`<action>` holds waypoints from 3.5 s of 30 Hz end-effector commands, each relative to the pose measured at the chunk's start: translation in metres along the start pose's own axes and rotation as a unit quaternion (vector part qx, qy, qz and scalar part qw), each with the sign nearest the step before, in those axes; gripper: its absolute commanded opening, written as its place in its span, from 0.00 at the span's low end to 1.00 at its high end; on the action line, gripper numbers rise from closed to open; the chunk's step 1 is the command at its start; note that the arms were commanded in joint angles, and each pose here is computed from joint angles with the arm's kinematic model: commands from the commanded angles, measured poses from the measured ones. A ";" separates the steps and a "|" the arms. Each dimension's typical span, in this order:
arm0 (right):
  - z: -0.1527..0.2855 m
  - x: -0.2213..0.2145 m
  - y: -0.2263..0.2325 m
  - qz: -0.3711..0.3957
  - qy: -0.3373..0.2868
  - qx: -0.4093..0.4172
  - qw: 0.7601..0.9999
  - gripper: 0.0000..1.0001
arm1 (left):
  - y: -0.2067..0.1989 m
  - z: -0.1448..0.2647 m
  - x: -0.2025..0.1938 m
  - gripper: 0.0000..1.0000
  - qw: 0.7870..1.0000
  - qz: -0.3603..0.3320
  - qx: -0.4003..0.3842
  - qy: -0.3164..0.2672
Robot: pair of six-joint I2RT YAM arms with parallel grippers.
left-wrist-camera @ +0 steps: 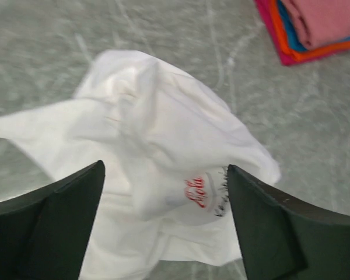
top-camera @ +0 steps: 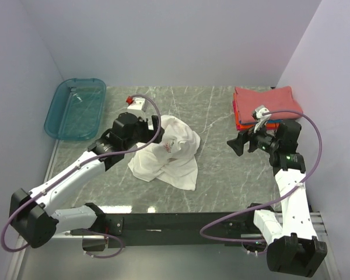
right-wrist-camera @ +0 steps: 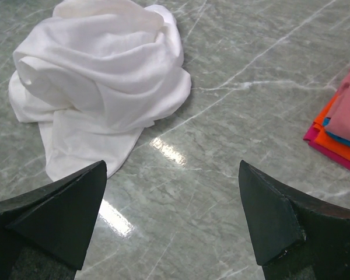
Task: Fold and stack the t-shirts
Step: Move the tshirt to the center of the board, then flatten the tshirt out
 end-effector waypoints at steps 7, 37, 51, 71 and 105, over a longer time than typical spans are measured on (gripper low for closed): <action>-0.004 -0.005 0.013 0.024 -0.014 0.077 0.997 1.00 | 0.029 0.048 0.047 0.96 0.988 -0.081 0.117 -0.056; -0.094 -0.116 0.111 0.221 0.210 0.253 0.918 0.93 | 0.069 0.069 0.000 0.95 0.974 -0.086 0.204 -0.050; -0.113 -0.162 0.142 0.354 0.297 0.255 0.850 0.85 | 0.070 0.073 0.002 0.95 0.974 -0.080 0.205 -0.059; -0.110 -0.187 0.144 0.381 0.353 0.272 0.810 0.40 | 0.070 0.075 0.002 0.94 0.975 -0.079 0.200 -0.060; 0.000 -0.198 0.019 0.368 0.395 0.117 0.833 0.00 | -0.043 -0.036 -0.074 0.83 0.954 0.187 -0.170 0.159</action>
Point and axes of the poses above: each gripper's point midway between its finger pads, its own z axis back along the fingers, its own y axis along the line the jaws close on, x = y × z, the point moved 6 cm from there along z, back along the fingers, and after that the axes turned 5 degrees about -z, right-handed, at the moved point
